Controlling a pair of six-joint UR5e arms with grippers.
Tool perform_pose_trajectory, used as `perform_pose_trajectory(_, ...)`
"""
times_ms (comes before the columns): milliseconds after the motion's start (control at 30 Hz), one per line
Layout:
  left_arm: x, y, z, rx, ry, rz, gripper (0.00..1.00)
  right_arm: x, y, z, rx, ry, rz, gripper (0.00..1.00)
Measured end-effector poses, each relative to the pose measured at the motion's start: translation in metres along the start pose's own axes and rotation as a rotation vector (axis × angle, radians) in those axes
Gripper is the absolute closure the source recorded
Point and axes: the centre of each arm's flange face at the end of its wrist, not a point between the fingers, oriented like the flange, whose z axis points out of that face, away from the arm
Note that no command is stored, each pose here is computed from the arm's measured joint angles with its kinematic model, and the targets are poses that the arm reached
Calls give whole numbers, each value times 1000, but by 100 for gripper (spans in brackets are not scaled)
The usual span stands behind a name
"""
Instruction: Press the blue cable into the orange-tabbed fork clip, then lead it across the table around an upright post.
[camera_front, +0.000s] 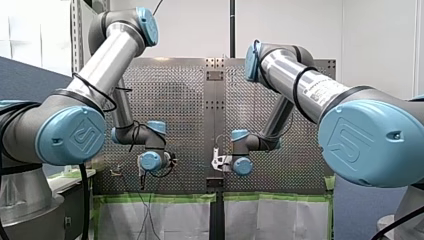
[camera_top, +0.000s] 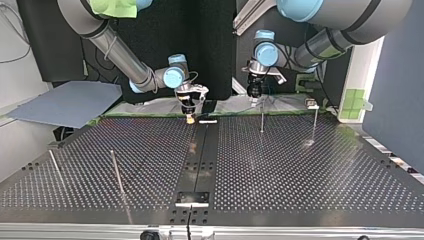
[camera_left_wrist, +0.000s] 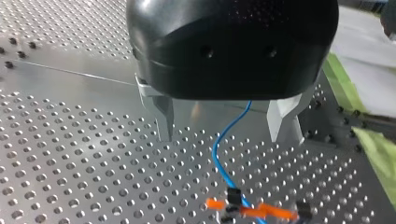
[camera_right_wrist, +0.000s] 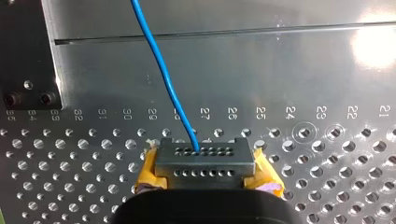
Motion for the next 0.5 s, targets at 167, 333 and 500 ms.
perform_pose_trajectory(167, 14, -1, 10, -35, -4, 13, 0, 0, 0, 0, 0, -1, 0, 100)
perform_pose_trajectory(333, 29, 0, 17, -69, 16, 18, 0, 0, 0, 0, 0, 0, -1, 100)
perform_pose_trajectory(500, 32, -1, 26, -82, 18, 20, 0, 0, 0, 0, 1, -1, -1, 100)
